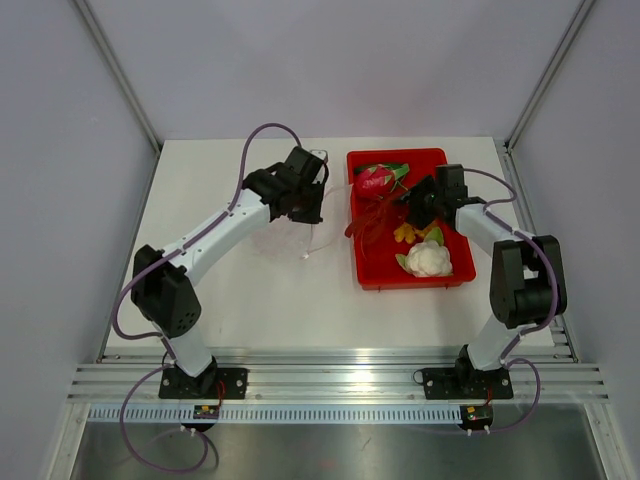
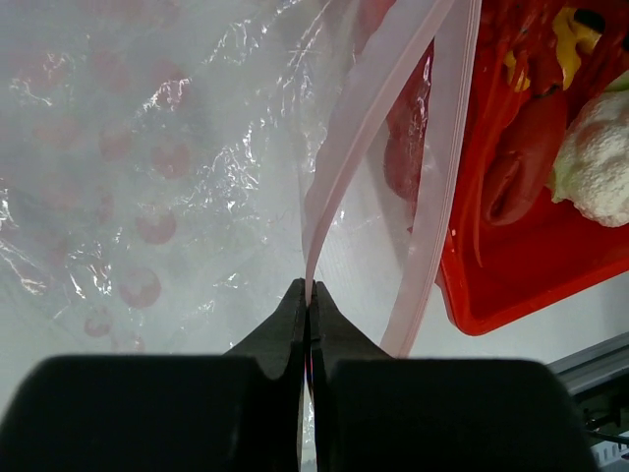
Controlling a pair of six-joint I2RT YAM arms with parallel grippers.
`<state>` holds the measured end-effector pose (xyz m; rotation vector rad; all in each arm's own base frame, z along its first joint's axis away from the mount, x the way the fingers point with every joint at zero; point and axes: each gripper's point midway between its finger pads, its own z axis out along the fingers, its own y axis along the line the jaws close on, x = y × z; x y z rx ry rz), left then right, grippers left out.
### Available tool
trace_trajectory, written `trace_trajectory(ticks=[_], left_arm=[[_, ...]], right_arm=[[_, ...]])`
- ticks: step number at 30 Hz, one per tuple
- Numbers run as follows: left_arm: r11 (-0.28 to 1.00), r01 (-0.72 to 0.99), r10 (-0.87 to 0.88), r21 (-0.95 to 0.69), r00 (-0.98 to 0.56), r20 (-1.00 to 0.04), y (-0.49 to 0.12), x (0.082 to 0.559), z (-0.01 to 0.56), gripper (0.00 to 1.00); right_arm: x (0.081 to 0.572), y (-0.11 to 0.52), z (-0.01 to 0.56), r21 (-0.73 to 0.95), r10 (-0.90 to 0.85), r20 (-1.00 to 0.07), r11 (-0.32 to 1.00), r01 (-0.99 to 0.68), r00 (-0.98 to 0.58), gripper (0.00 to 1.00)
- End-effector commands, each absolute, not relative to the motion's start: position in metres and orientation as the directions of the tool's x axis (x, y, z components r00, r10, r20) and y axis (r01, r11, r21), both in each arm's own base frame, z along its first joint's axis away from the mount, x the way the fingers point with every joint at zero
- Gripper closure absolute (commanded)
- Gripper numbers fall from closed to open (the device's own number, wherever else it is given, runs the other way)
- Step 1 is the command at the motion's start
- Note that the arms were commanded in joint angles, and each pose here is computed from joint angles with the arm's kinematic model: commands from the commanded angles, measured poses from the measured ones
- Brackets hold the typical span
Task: Place the food in the zip-top bag and seal the zipper
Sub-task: Pick up the fake lobster from the bin.
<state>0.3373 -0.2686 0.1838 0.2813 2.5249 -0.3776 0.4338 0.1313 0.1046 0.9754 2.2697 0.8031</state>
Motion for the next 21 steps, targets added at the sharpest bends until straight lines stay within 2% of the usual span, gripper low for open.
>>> trace_trajectory(ticks=[1,4,13,16,17,20,21], left_arm=[[0.918,0.307,0.078,-0.251,-0.76,-0.645,-0.269,0.342,0.229,1.0],[0.922,0.299,0.078,-0.247,-0.766,-0.638,-0.267,0.342,0.226,1.0],[0.922,0.296,0.08,-0.249,-0.775,-0.627,-0.268,0.342,0.22,1.0],[0.922,0.296,0.078,-0.251,-0.775,-0.627,-0.268,0.342,0.221,1.0],[0.922,0.296,0.078,-0.251,-0.775,-0.627,-0.268,0.342,0.221,1.0],[0.922,0.295,0.079,-0.251,-0.777,-0.624,-0.268,0.341,0.22,1.0],[0.923,0.292,0.077,-0.252,-0.778,-0.623,-0.268,0.341,0.219,1.0]], right_arm=[[0.443,0.135,0.108,0.707,0.758,-0.259,0.571,0.417,-0.598,0.28],[0.443,0.14,0.096,0.708,0.76,-0.222,0.556,0.435,-0.611,0.21],[0.449,0.151,0.072,0.729,0.767,-0.145,0.51,0.456,-0.625,0.21],[0.455,0.157,0.071,0.755,0.768,-0.126,0.485,0.441,-0.628,0.24],[0.456,0.16,0.07,0.764,0.762,-0.114,0.477,0.435,-0.637,0.33],[0.457,0.161,0.077,0.787,0.768,-0.121,0.46,0.412,-0.629,0.49],[0.455,0.161,0.078,0.794,0.77,-0.128,0.457,0.4,-0.625,0.61]])
